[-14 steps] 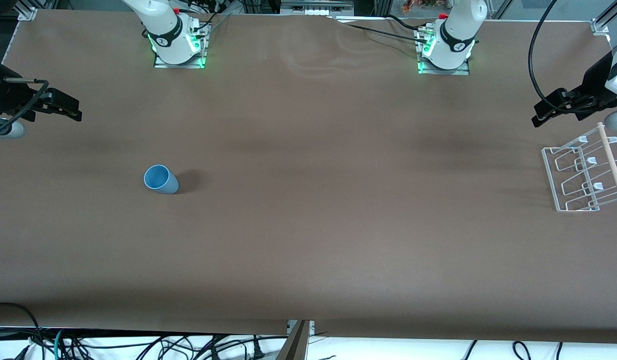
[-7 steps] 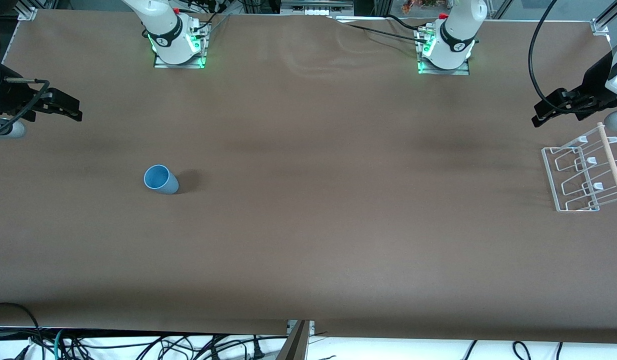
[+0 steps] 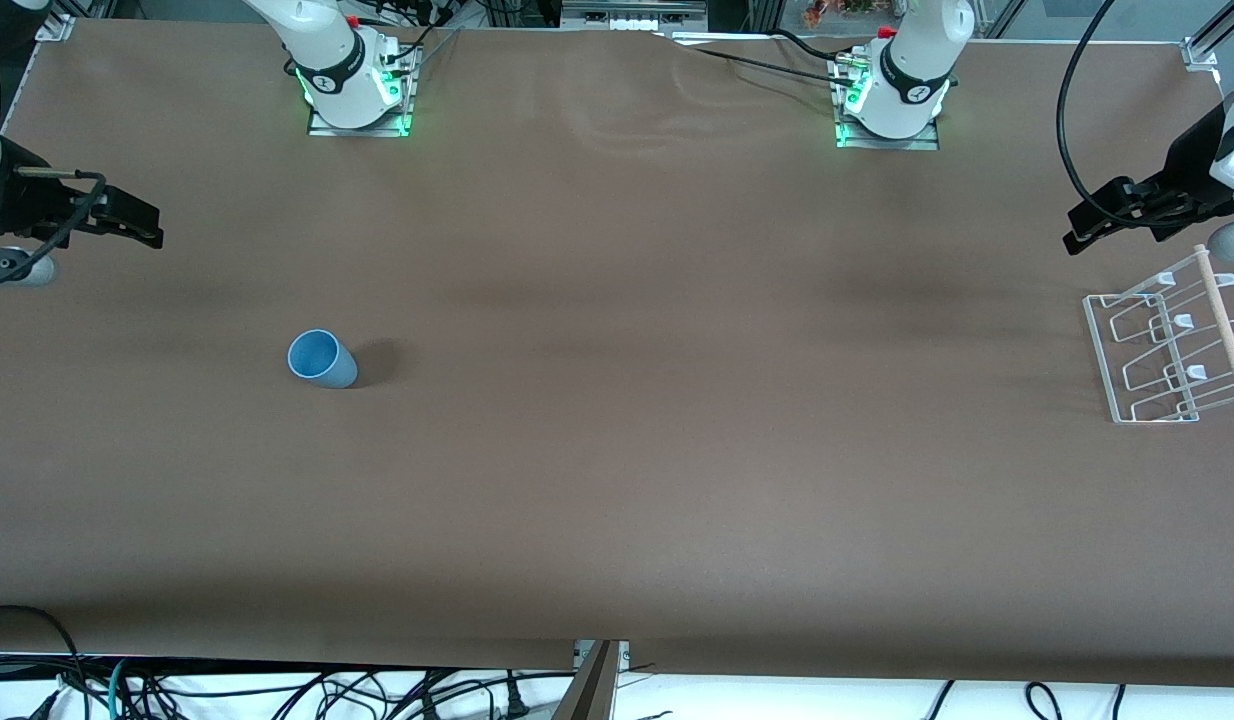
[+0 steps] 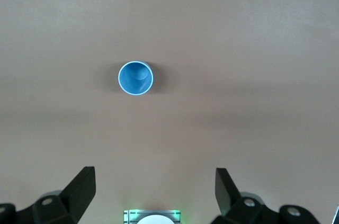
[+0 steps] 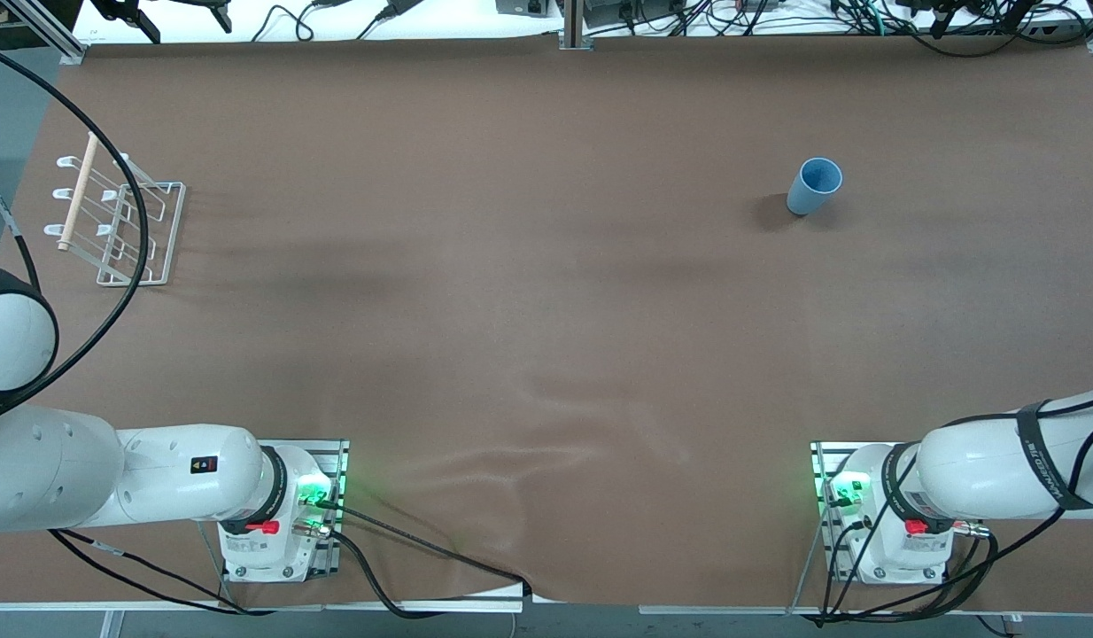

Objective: Transfer cup to left arm and place on rack
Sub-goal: 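Reach the right gripper down to the blue cup's base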

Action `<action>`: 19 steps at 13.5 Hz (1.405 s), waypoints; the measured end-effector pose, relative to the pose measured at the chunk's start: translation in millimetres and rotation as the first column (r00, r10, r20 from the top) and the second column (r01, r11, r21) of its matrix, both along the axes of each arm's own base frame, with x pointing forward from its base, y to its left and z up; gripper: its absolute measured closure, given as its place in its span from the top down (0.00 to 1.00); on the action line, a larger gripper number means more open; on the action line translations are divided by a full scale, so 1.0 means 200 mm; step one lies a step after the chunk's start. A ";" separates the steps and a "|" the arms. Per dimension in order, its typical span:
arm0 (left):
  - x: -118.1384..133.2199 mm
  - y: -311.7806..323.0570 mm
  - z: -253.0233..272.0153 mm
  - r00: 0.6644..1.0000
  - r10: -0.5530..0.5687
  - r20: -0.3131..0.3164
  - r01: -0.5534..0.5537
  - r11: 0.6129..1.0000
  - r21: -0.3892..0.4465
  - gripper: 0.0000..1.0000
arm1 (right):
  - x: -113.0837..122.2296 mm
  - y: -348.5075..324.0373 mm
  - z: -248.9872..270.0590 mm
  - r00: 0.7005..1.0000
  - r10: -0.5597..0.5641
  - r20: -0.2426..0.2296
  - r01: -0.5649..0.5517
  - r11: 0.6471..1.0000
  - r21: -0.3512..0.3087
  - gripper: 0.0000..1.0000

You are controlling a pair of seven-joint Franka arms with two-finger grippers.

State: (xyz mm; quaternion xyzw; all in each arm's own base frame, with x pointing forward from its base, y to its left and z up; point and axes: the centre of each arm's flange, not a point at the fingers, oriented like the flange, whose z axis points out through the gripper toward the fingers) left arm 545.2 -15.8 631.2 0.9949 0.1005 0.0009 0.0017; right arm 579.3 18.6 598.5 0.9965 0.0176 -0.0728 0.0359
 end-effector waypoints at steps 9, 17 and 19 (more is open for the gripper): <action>0.01 0.00 -0.02 1.000 0.000 -0.006 0.000 1.000 -0.001 1.00 | 0.16 0.01 -0.95 0.998 0.024 -0.060 -0.023 1.000 0.009 1.00; 0.01 0.00 -0.02 1.000 0.000 -0.008 0.000 1.000 -0.001 1.00 | 0.07 0.00 -1.50 0.999 0.032 -0.035 -0.031 0.999 0.024 1.00; 0.01 0.00 -0.02 1.000 0.000 -0.008 0.000 1.000 -0.001 1.00 | 0.06 0.00 -1.57 0.999 0.033 -0.022 -0.033 0.999 0.027 1.00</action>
